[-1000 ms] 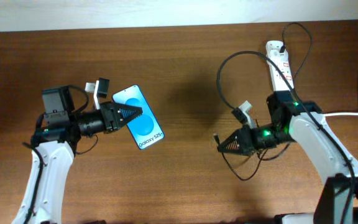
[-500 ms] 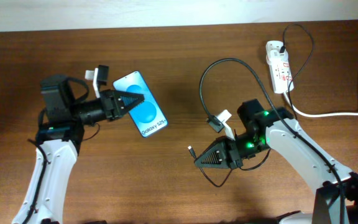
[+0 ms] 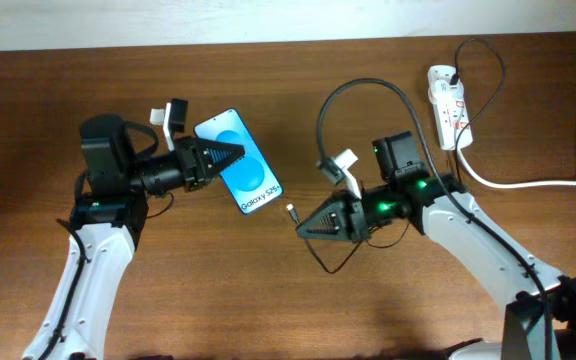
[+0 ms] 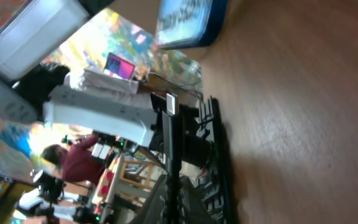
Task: Plug charger to phone and switch on socket
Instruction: 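Move the USB-C plug toward the phone's bottom port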
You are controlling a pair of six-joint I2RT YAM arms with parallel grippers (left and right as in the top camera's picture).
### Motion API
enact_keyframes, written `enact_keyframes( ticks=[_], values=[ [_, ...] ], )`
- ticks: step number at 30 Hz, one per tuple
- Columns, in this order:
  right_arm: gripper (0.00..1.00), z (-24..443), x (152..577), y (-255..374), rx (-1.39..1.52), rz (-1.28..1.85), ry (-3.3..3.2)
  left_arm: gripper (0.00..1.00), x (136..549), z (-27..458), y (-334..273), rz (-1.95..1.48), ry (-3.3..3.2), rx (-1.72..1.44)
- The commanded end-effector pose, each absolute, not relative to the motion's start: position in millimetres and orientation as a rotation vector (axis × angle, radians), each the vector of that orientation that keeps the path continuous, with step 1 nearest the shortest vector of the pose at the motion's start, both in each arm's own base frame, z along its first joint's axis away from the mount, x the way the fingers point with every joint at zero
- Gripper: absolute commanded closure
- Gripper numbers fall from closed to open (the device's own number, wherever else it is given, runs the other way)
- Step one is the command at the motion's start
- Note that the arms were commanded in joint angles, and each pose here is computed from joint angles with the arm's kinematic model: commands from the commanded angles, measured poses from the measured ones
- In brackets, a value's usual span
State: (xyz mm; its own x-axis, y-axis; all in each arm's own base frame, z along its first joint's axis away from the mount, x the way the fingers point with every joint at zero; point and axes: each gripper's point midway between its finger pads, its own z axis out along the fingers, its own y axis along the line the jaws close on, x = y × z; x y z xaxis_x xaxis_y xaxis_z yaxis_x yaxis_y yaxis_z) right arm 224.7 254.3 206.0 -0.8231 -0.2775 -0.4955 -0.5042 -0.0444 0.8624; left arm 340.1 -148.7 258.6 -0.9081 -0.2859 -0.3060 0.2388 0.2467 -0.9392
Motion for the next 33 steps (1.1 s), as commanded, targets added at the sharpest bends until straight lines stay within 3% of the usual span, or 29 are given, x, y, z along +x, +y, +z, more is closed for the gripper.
enact_keyframes(
  ticks=[1, 5, 20, 33],
  values=[
    [0.96, 197, 216, 274, -0.749, 2.011, 2.257, 1.00, 342, 269, -152, -1.695, 2.073, 0.010],
    [0.96, 203, 207, 290, -0.872, 2.014, 2.185, 1.00, 338, 273, -156, -1.715, 2.061, 0.055],
    [0.96, 210, 213, 284, -0.869, 2.044, 2.127, 1.00, 323, 281, -160, -1.768, 2.019, 0.213],
    [0.96, 217, 215, 281, -0.967, 2.019, 1.987, 1.00, 332, 272, -146, -1.742, 2.056, 0.085]
  ],
)
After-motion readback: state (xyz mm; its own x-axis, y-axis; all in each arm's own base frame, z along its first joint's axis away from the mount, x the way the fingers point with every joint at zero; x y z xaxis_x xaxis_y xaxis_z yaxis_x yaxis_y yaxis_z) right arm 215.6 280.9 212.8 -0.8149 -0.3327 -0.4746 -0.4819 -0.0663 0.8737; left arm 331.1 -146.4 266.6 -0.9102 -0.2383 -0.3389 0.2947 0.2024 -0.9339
